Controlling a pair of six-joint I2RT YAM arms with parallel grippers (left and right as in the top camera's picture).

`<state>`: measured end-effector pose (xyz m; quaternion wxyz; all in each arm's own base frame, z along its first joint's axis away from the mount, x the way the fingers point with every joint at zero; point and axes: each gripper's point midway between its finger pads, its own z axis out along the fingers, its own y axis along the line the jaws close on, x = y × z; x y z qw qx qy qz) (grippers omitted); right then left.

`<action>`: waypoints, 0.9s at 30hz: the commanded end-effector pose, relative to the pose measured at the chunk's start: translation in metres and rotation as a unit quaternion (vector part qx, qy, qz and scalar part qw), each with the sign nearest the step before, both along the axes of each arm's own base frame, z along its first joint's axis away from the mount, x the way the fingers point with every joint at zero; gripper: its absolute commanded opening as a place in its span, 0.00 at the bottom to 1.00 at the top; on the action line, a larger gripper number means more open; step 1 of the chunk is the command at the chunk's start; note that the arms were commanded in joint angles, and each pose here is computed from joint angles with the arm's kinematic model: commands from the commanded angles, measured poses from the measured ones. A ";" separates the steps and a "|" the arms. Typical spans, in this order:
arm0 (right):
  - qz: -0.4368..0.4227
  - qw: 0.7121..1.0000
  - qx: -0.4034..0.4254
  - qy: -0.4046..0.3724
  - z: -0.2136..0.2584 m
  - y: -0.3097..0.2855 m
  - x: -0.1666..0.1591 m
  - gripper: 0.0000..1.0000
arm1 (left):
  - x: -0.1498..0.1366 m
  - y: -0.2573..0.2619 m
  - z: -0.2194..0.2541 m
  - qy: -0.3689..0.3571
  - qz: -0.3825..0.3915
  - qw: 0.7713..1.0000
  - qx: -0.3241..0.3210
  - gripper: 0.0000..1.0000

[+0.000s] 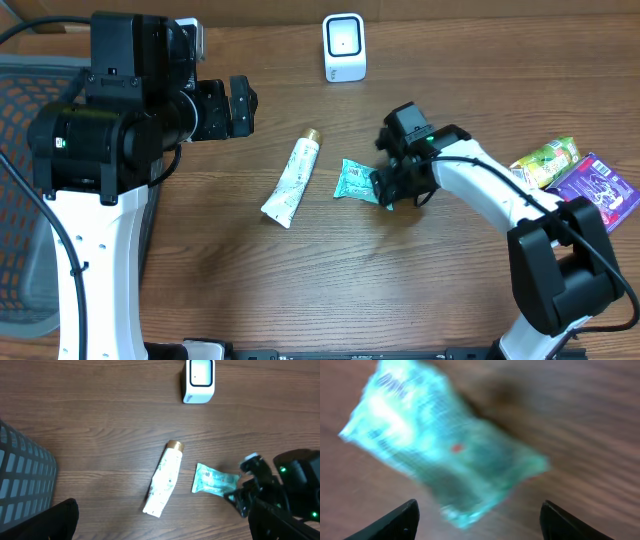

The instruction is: Scan the item barcode

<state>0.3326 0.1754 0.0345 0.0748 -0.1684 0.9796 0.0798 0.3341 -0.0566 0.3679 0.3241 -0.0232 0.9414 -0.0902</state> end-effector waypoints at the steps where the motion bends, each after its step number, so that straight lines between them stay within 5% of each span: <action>1: -0.044 0.999 -0.023 -0.012 -0.002 -0.018 0.011 0.78 | 0.002 0.000 0.001 -0.004 -0.007 1.000 0.007 0.99; 9: -0.037 0.993 0.115 0.014 0.010 0.013 0.014 0.88 | 0.002 0.000 0.001 -0.004 -0.007 1.000 0.007 1.00; 16: -0.070 0.985 0.151 0.043 0.007 0.010 0.016 0.89 | 0.002 0.000 0.001 -0.004 -0.007 1.000 0.007 1.00; 27: -0.103 0.977 0.167 0.082 -0.014 0.014 0.015 0.64 | 0.002 0.000 0.001 -0.004 -0.007 1.000 0.007 1.00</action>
